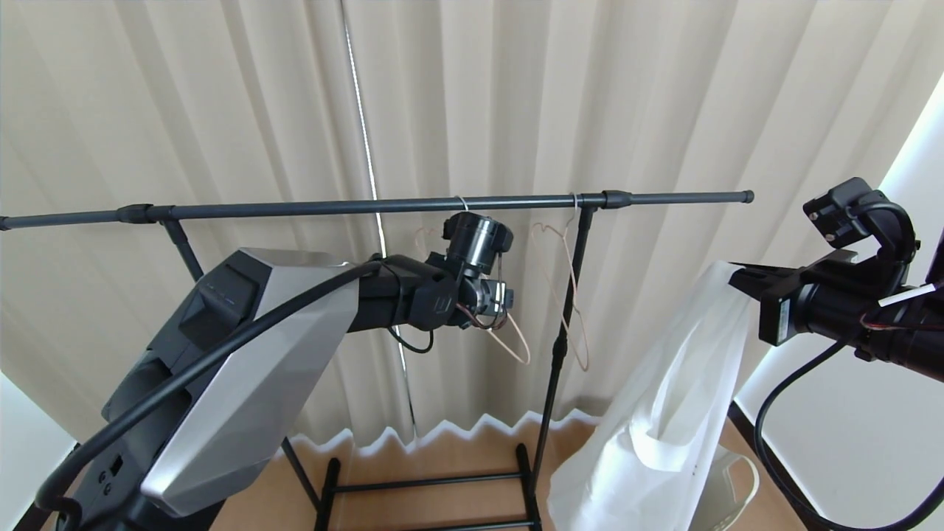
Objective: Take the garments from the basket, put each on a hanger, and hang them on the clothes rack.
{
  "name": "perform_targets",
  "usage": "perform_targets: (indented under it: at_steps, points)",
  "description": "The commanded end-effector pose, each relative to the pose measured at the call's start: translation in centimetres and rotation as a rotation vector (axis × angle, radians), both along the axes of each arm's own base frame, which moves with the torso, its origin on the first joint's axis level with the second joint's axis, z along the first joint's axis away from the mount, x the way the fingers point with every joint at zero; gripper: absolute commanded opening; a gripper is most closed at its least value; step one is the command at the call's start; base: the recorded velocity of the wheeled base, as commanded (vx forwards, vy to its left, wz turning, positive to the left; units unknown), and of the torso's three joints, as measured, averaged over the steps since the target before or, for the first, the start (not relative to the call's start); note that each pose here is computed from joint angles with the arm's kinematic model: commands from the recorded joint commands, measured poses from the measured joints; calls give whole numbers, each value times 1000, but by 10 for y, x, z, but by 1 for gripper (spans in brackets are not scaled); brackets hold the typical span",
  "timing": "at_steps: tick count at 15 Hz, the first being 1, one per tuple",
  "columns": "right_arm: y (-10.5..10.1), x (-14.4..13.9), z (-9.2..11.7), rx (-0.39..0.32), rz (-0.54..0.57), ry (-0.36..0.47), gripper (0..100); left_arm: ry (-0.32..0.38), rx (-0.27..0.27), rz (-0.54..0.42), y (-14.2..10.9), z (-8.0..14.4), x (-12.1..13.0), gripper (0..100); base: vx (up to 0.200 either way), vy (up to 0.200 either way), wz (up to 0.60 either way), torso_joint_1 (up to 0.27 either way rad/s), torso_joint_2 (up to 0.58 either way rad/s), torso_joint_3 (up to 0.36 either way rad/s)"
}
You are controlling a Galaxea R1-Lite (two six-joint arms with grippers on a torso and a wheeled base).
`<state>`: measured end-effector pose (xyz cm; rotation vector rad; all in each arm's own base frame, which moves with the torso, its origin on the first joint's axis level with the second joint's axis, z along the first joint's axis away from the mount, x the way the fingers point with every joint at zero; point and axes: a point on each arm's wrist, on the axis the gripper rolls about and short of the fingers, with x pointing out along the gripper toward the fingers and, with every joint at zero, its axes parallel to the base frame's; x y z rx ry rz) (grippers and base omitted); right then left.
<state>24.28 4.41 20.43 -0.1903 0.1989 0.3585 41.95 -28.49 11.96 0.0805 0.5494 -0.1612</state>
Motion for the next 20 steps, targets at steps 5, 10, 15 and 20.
perform_targets:
  at_steps: [5,10,15,20]
  points:
    - [0,0,-1,-1,1,3,0,14,10,5,0,-9,2,100,0,0,0,0,0,0]
    - [0,0,-1,-1,2,5,0,17,15,16,2,-10,3,100,0,0,0,0,0,0]
    - [1,0,-1,-1,4,5,0,33,29,15,0,-21,5,100,0,0,0,0,0,0]
    - [1,0,-2,-3,6,6,0,47,36,31,4,-31,10,100,0,0,0,0,0,0]
